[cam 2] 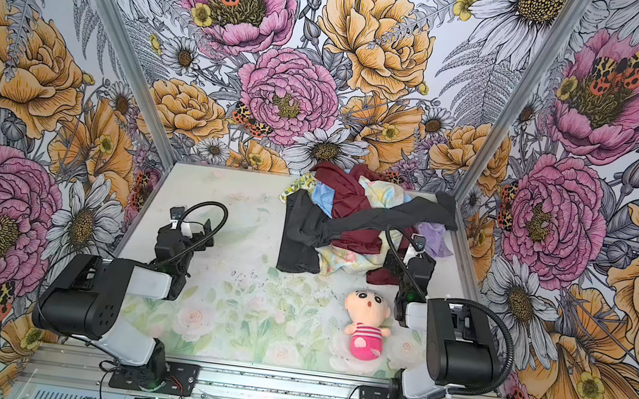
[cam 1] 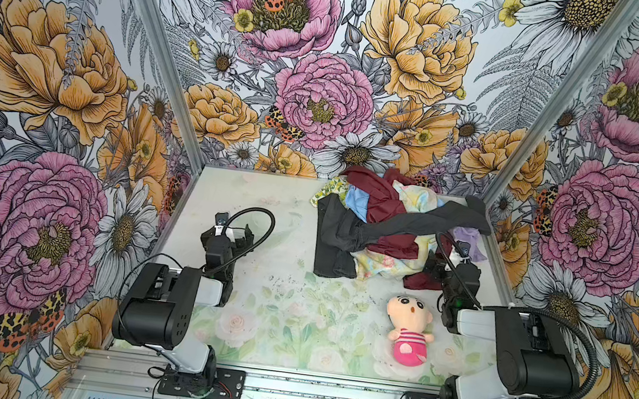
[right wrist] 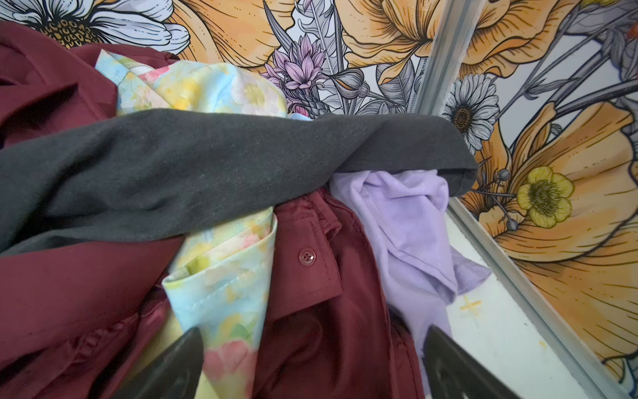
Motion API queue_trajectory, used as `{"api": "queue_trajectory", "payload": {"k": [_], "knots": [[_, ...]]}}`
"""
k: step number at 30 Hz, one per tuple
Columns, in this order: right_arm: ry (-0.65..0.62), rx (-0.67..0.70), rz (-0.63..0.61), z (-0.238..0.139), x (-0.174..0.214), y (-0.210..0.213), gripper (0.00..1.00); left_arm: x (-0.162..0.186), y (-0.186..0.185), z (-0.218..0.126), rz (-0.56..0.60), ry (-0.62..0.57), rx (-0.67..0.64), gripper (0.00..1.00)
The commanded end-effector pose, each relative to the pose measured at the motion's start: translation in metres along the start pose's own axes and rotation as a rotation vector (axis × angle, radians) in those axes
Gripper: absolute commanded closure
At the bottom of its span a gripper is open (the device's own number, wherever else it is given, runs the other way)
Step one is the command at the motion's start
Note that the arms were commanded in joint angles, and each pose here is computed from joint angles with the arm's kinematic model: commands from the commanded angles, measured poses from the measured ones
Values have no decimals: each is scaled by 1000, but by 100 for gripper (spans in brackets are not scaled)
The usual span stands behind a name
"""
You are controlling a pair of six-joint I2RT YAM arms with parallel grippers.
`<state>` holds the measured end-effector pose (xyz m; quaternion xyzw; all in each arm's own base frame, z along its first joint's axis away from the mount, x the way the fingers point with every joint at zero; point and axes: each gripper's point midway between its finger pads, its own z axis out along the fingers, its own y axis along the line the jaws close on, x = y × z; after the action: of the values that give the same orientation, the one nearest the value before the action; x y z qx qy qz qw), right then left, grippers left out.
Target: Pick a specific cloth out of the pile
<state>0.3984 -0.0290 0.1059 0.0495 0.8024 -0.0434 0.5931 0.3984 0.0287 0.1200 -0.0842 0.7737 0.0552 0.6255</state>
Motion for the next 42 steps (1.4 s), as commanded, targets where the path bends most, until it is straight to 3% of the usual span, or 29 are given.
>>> {"api": "queue_trajectory", "payload": {"k": [1,42], "knots": [[-24,-14,-10,1,-7,4,1,-10,-5,2,5,-29,29,1],[-22,-12,-10,2,-7,4,1,-10,-5,3,-4,-23,38,1]]}}
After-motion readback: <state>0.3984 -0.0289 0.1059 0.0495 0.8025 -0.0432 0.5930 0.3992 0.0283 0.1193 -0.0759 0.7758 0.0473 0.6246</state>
